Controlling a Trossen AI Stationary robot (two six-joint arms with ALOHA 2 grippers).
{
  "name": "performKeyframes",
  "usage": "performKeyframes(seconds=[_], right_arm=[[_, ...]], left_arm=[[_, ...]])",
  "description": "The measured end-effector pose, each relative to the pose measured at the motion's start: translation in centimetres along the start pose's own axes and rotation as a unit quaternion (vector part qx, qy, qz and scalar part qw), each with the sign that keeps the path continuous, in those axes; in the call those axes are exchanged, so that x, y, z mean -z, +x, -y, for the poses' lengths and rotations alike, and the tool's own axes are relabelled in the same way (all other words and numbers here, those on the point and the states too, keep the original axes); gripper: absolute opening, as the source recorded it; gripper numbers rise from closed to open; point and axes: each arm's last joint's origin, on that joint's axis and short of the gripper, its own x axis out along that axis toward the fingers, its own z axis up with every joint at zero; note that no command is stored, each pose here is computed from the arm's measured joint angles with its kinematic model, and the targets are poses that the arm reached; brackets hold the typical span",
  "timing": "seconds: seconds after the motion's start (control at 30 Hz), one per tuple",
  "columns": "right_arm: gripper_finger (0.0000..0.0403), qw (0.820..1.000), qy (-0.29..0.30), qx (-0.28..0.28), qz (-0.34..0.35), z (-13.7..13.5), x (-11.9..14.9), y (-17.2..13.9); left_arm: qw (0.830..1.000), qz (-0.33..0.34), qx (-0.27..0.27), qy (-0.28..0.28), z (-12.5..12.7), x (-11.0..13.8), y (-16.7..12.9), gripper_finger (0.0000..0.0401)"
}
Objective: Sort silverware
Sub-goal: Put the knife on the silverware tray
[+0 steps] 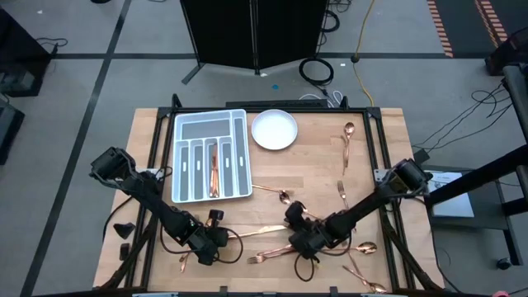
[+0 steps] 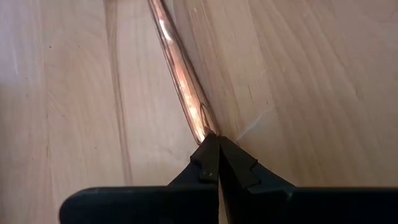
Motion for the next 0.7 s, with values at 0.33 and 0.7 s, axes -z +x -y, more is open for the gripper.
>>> performKeyframes(seconds=[0.33, 0.7], right_arm=[[0.0159, 1.000, 0.009, 0.008, 0.021, -0.1, -0.4, -0.1], [0.0159, 0.998, -0.009, 0.025, 0.053, 0.3, -1.1, 1.6]], left_arm=[[1.000, -0.001, 0.002, 0.004, 0.0, 0.0, 0.0, 0.0000], [1.000, -0.002, 0.002, 0.003, 0.0, 0.0, 0.0, 0.0000]])
